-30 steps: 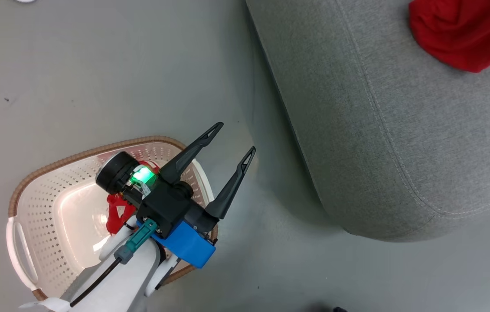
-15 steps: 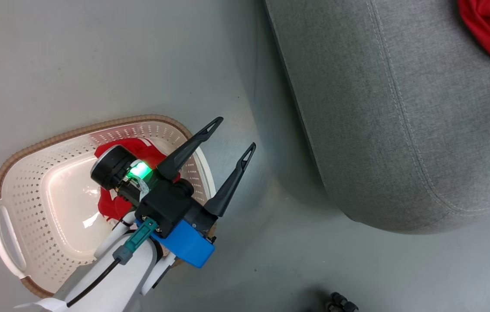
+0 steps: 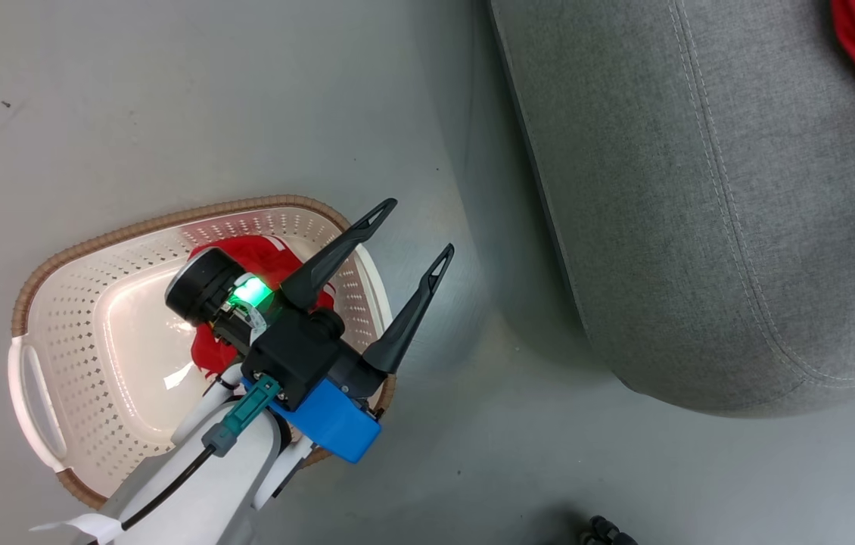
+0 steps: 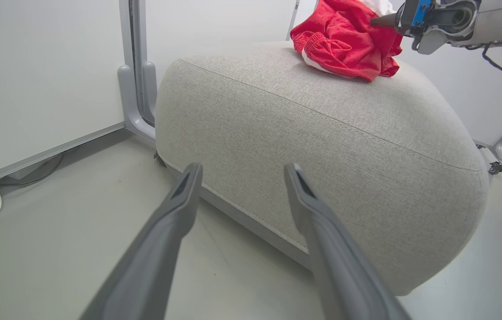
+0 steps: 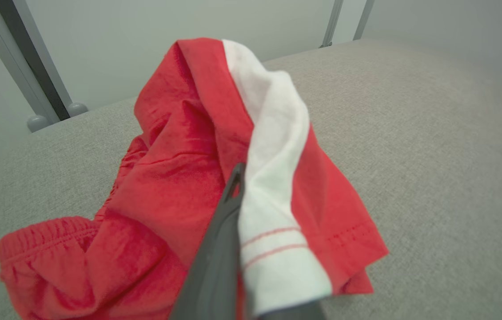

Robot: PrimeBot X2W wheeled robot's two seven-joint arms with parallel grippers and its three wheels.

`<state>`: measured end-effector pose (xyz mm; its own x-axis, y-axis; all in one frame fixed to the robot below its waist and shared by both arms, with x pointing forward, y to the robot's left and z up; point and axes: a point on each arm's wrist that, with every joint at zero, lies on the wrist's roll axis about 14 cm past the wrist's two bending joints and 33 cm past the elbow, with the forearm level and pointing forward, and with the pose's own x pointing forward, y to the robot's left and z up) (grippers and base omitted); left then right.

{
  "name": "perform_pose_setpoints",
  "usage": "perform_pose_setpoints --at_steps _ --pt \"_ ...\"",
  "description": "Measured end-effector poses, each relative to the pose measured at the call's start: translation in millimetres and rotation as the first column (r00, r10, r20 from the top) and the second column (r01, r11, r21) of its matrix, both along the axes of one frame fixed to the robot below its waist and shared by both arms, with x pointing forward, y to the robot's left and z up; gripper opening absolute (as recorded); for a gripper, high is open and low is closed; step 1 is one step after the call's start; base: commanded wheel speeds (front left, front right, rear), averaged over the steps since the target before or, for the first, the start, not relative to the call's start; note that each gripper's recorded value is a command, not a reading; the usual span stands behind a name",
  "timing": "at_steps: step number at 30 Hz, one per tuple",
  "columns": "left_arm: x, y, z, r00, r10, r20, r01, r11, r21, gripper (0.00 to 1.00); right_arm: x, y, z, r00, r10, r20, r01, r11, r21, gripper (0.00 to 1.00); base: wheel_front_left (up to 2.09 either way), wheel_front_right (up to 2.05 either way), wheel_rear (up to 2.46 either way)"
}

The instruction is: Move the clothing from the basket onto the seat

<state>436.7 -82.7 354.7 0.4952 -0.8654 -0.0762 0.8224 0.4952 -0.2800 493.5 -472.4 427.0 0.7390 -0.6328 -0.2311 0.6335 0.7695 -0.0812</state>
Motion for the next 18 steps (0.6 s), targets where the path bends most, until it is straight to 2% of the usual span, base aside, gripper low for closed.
perform_pose_setpoints --at_steps 10,18 --pt "1 0 10 1.0 0.018 0.016 -0.017 1.0 -0.012 1.0 5 4 11 0.999 0.018 0.031 -0.017 1.0 -0.019 1.0 0.0 0.0 0.0" --pt "2 -1 28 0.998 0.039 0.04 -0.038 0.999 -0.026 1.0 -10 2 22 0.999 0.011 0.046 -0.01 1.0 -0.022 1.0 0.0 0.0 0.0"
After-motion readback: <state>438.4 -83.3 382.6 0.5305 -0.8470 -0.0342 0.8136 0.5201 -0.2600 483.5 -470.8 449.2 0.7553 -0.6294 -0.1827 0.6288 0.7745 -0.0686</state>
